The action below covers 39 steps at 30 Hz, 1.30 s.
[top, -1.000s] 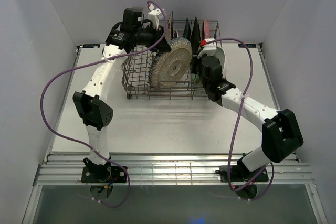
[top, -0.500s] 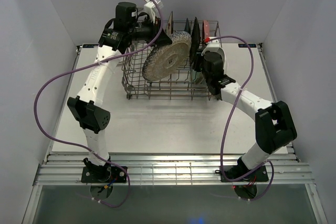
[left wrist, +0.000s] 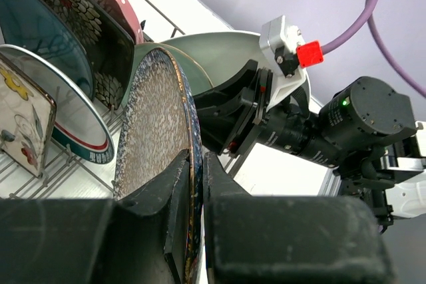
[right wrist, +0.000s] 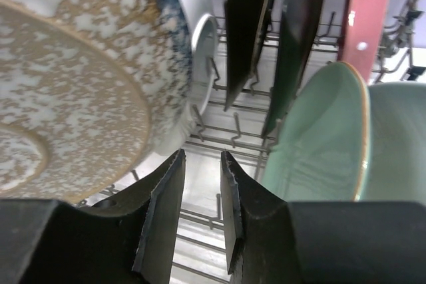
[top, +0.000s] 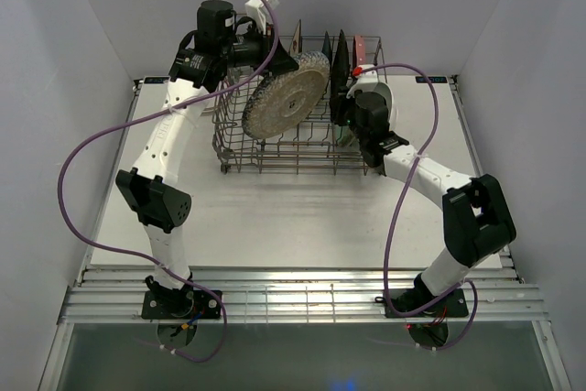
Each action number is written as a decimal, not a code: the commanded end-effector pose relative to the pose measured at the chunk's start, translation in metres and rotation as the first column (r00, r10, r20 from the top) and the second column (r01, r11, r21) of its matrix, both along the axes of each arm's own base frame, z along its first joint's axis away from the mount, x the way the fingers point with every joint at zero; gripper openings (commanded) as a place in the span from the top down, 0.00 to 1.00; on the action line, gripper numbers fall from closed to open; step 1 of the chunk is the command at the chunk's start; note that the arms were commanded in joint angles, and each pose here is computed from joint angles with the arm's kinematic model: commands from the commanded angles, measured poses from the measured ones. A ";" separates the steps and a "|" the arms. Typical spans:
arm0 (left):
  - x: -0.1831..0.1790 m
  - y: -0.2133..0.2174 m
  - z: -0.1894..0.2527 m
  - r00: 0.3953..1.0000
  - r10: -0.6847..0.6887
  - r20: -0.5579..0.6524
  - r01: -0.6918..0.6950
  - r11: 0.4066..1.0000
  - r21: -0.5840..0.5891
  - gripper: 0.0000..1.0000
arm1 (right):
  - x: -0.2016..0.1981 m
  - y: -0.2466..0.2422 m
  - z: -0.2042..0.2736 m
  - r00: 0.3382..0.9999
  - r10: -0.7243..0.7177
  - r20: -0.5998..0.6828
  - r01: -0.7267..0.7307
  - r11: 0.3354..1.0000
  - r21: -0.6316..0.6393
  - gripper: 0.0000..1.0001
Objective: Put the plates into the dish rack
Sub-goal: Insert the plate into the dish rack.
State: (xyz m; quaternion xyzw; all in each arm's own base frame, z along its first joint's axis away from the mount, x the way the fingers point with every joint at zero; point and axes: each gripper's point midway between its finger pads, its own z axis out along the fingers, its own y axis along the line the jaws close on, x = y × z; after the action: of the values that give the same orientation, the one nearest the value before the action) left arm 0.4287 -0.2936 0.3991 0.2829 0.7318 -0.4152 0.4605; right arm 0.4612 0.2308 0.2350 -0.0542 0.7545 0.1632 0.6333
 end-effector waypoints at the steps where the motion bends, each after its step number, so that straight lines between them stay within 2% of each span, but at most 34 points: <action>1: -0.051 0.012 0.134 0.948 0.005 0.317 0.054 0.983 -0.175 1.00 | 0.004 0.012 0.019 0.996 0.054 0.065 -0.058 0.997 0.056 0.66; 15: -0.047 -0.017 0.125 0.979 0.039 0.201 0.013 0.969 -0.249 1.00 | 0.009 0.019 0.022 0.992 0.073 0.102 -0.082 0.993 0.083 0.67; 21: -0.038 -0.029 0.115 0.983 0.102 0.151 -0.059 0.963 -0.263 1.00 | 0.013 0.016 0.021 0.994 0.050 0.102 -0.059 0.995 0.084 0.68; 39: -0.042 -0.066 0.120 0.975 0.188 0.122 -0.140 0.937 -0.320 1.00 | 0.030 0.012 0.015 0.995 0.037 0.091 -0.044 0.996 0.079 0.68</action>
State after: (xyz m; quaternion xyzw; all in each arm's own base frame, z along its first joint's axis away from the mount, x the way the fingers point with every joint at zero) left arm 0.4252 -0.3575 0.3980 0.1712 0.7629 -0.3919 0.4849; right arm 0.4796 0.2374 0.2116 -0.0572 0.7533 0.1855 0.6284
